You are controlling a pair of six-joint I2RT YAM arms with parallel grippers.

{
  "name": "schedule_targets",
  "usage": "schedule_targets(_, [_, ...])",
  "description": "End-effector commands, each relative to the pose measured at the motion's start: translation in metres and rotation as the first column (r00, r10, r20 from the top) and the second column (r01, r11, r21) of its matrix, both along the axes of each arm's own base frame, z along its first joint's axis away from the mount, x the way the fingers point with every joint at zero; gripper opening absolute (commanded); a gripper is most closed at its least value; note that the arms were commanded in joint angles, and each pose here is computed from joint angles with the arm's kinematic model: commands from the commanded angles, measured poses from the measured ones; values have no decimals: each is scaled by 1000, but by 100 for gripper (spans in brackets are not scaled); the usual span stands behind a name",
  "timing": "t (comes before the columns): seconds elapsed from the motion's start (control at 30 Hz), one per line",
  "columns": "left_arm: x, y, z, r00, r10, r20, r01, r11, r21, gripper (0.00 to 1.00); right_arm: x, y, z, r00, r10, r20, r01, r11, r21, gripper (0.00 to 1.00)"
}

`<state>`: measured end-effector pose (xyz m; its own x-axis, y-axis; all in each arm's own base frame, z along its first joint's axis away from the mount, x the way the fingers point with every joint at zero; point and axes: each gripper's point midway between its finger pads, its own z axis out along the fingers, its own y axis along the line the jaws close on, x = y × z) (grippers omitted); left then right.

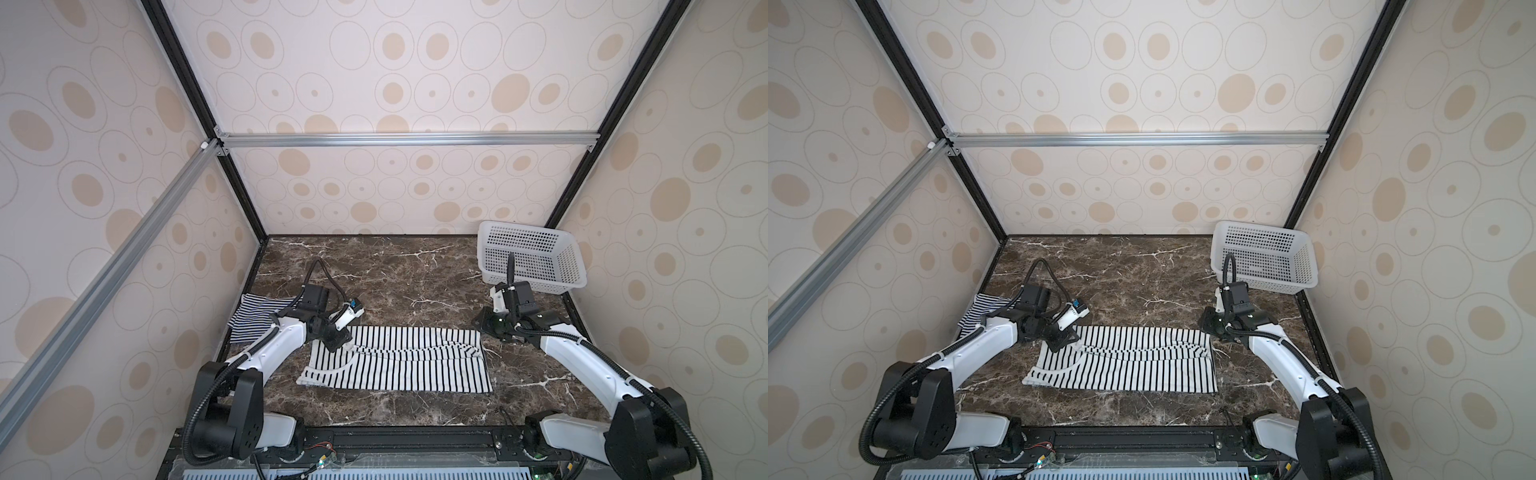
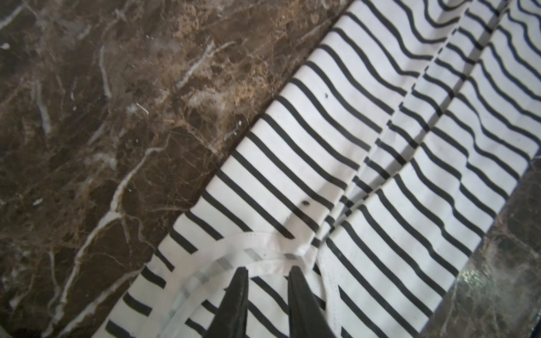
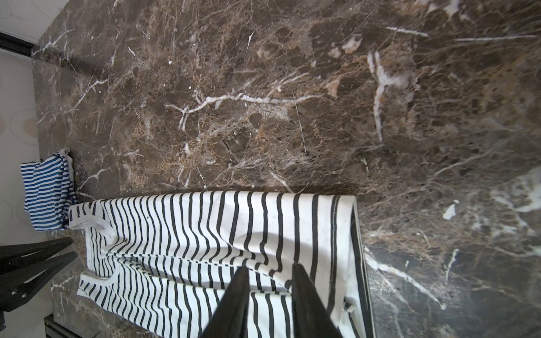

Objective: Fold and stack tank tops
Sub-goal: Fold the tank top at the center of the table, then smooth out the tank top at the center of the table.

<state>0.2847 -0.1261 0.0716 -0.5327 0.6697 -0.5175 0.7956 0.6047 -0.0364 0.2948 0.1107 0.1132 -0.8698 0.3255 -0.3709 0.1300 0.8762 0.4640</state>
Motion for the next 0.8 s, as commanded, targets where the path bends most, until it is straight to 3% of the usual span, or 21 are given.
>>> schedule_targets(0.0, [17, -18, 5, 1000, -5, 18, 5, 1000, -25, 24, 7, 2, 4, 1000, -20, -4, 20, 999, 33, 29])
schedule_targets(0.17, [15, -36, -17, 999, -51, -9, 51, 998, 26, 24, 9, 19, -12, 996, 1, -88, 7, 996, 87, 29])
schedule_targets(0.43, [-3, -24, -45, 996, -63, -57, 70, 991, 116, 22, -16, 40, -56, 964, 78, -254, -77, 997, 12, 29])
schedule_targets(0.77, [-23, -5, -58, 996, -70, -56, 80, 978, 192, 21, -49, 32, -77, 942, 67, -329, -99, 992, -81, 29])
